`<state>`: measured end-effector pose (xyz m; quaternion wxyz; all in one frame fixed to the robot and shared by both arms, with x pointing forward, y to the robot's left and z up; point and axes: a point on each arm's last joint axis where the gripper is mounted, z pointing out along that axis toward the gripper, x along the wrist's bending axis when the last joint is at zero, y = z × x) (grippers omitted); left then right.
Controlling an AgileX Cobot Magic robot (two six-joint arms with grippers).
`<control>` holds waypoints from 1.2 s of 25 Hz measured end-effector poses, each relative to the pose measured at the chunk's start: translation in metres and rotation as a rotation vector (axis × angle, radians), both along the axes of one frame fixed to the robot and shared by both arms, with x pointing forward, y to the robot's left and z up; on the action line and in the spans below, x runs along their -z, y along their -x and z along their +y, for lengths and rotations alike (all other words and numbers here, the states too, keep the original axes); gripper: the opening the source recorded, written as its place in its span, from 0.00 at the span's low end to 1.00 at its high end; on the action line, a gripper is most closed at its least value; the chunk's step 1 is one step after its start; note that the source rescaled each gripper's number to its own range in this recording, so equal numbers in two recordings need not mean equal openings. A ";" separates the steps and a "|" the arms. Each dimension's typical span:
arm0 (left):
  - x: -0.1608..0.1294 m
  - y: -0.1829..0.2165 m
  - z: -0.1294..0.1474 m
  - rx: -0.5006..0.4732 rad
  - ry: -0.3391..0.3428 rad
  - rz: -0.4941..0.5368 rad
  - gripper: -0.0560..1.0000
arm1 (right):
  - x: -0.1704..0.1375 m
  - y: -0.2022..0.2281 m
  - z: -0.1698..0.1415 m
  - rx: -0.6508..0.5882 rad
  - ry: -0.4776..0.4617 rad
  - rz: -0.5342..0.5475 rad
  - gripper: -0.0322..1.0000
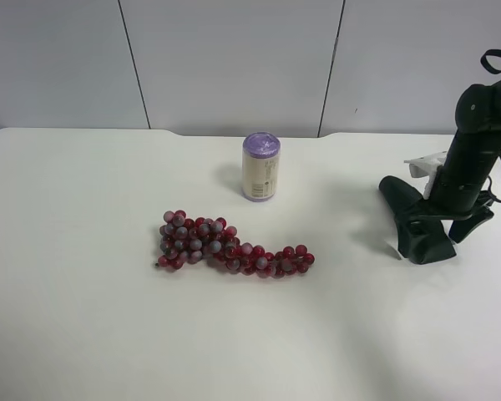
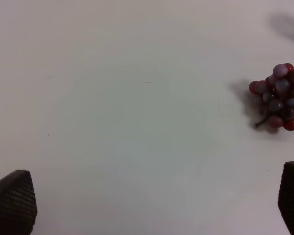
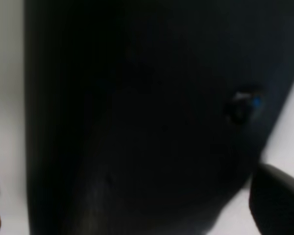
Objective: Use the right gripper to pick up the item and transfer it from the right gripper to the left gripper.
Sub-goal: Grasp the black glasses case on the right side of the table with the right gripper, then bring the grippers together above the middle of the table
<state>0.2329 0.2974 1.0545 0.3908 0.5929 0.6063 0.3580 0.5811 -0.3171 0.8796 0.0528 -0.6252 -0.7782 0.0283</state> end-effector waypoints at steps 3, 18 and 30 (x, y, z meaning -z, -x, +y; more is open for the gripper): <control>0.000 0.000 0.000 0.000 0.000 0.000 1.00 | 0.000 0.000 0.001 0.005 -0.006 0.001 1.00; 0.000 0.000 0.000 0.000 0.000 0.000 1.00 | -0.001 0.000 0.001 0.009 -0.011 0.008 0.16; 0.000 0.000 0.000 0.000 0.000 0.000 1.00 | -0.049 0.003 0.005 0.035 -0.044 -0.113 0.11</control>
